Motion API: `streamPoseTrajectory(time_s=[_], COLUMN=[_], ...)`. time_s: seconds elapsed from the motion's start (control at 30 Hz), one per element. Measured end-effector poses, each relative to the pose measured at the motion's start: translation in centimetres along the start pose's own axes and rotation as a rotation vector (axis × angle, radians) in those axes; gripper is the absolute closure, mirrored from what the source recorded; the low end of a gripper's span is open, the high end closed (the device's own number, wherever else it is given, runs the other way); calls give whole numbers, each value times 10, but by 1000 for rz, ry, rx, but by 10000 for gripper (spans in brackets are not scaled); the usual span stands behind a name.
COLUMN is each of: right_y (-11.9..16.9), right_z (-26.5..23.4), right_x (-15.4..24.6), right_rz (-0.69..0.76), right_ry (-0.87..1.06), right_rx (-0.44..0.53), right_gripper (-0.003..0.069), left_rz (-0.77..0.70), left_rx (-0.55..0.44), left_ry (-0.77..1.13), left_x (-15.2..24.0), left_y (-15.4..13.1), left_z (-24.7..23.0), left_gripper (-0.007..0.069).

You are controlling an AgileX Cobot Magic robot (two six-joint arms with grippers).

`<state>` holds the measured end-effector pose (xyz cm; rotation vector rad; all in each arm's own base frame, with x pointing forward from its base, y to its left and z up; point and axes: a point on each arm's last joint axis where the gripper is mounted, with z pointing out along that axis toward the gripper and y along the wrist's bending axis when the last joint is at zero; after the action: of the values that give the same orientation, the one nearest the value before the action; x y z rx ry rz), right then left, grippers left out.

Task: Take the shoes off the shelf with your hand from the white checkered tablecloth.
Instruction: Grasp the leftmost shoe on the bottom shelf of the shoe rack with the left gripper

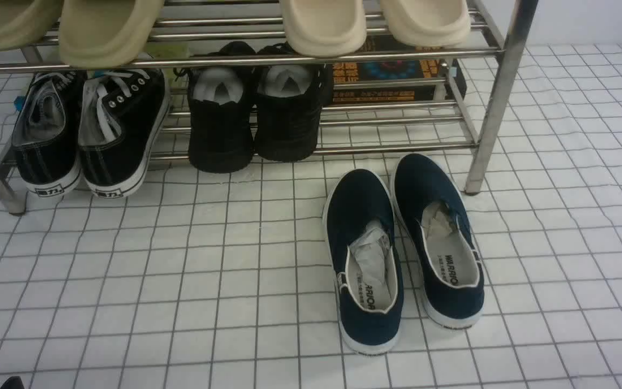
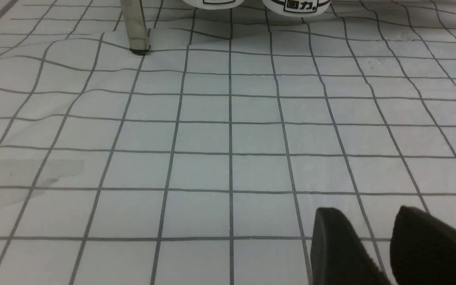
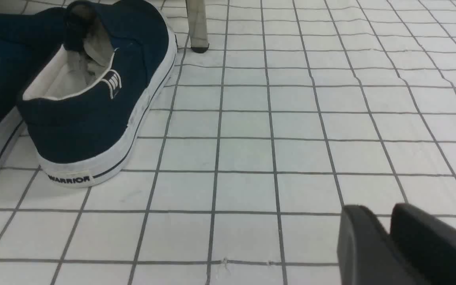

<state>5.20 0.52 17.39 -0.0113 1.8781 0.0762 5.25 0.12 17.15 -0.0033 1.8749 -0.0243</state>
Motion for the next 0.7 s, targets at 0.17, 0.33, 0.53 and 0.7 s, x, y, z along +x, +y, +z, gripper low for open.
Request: streamPoseTrajectory(time_s=[0.17, 0.33, 0.53, 0.7], right_y=[0, 0, 0, 0], right_z=[0, 0, 0, 0], right_x=[0, 0, 0, 0], right_rz=[0, 0, 0, 0], right_ry=[0, 0, 0, 0], right_rx=[0, 0, 0, 0], right_gripper=[524, 520, 509, 501], left_rz=[0, 0, 0, 0], left_rx=[0, 0, 0, 0], left_ry=[0, 0, 0, 0], left_x=[0, 0, 0, 0], left_y=[0, 0, 0, 0], left_z=[0, 0, 0, 0], left_gripper=[385, 385, 385, 385])
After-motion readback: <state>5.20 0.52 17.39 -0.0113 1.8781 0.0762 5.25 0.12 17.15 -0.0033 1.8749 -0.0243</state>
